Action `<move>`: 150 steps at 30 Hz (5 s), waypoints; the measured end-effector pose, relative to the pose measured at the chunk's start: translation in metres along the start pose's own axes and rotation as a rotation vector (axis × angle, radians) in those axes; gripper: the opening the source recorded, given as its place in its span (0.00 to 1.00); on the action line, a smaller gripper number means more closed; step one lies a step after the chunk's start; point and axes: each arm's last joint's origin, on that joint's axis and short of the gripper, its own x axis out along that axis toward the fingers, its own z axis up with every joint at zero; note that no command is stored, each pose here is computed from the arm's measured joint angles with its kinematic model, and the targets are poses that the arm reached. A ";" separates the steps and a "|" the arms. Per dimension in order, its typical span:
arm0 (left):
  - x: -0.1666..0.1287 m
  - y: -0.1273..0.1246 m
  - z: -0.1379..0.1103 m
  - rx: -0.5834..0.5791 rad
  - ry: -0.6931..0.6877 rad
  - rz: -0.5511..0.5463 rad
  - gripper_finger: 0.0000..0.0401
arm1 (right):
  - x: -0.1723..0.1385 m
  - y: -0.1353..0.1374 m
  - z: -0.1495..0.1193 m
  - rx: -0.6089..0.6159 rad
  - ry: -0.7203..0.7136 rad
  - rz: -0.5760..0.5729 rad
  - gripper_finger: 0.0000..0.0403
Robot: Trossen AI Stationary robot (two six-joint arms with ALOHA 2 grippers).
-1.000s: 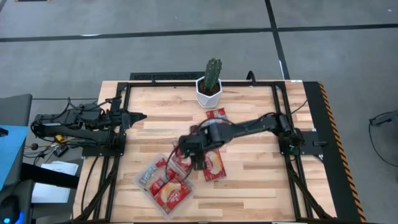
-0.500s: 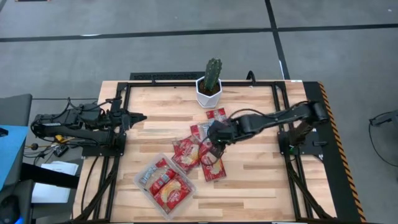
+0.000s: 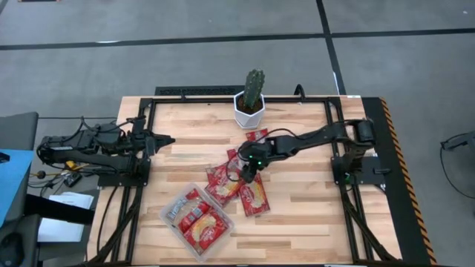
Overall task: Sort popcorn bags into baskets
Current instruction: Put the red popcorn bag into the transparent bin
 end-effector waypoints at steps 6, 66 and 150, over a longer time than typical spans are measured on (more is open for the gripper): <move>0.001 0.001 -0.001 0.006 0.008 0.014 0.79 | 0.028 0.002 0.007 -0.042 0.058 0.039 0.56; 0.001 0.003 0.000 0.011 -0.041 0.063 0.79 | -0.082 0.138 0.088 -0.365 -0.205 0.327 0.01; 0.017 0.003 -0.011 0.055 0.111 0.105 0.75 | 0.014 0.137 0.062 -0.436 -0.031 0.174 0.13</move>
